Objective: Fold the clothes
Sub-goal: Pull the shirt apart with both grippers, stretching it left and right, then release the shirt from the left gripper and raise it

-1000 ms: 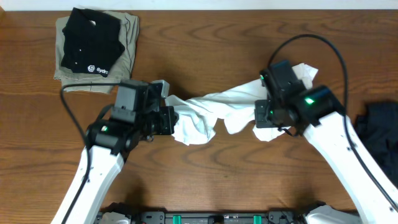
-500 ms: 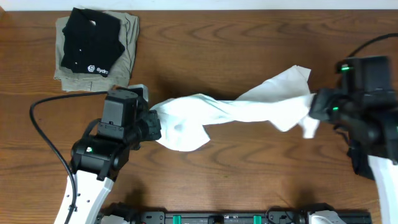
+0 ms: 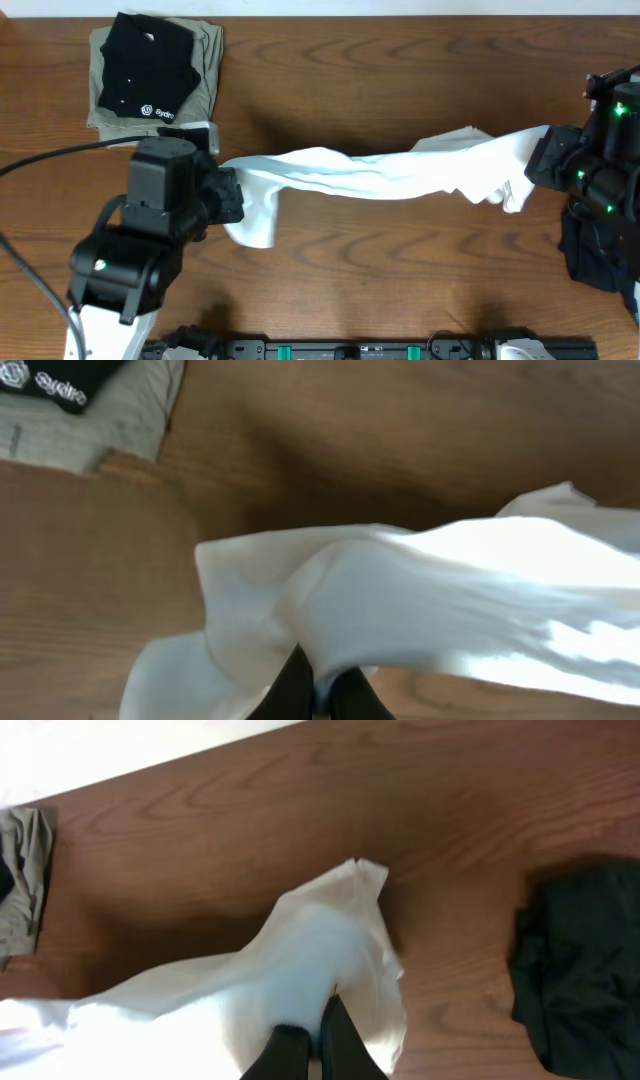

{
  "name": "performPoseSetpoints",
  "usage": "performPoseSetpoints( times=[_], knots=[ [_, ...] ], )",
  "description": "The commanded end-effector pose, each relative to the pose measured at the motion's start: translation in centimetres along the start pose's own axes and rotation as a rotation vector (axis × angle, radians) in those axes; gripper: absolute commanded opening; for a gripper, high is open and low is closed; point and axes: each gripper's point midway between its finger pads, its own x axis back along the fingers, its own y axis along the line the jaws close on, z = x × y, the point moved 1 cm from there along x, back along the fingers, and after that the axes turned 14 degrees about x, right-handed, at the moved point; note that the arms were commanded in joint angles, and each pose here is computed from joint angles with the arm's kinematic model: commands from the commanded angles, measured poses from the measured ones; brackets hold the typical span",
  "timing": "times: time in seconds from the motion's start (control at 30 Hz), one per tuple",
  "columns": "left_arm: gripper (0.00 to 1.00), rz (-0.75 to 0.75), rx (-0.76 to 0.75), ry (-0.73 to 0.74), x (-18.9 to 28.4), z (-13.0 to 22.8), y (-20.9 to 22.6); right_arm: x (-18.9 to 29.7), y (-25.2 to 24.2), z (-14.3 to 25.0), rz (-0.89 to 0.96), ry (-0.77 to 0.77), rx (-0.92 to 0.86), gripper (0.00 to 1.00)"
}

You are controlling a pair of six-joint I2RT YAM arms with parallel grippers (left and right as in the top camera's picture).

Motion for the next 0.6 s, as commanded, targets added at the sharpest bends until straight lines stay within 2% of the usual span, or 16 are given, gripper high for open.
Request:
performPoseSetpoints(
  times=[0.0,0.4,0.53,0.57],
  knots=[
    [0.06,0.001,-0.022,-0.051,2.0,-1.2,-0.3,1.0,-0.6,-0.6,0.023,-0.036,0.004,0.01],
    [0.07,0.029,-0.025,-0.092,5.3,-1.5,-0.8,2.8,-0.7,-1.4,0.017,-0.079,0.000,0.01],
    [0.26,0.023,-0.024,-0.083,5.0,-1.4,-0.7,2.7,-0.7,-1.0,0.020,-0.060,0.002,0.01],
    [0.41,0.022,-0.024,-0.081,5.0,-1.4,-0.7,2.6,-0.7,-0.9,0.021,-0.053,0.003,0.01]
  ],
)
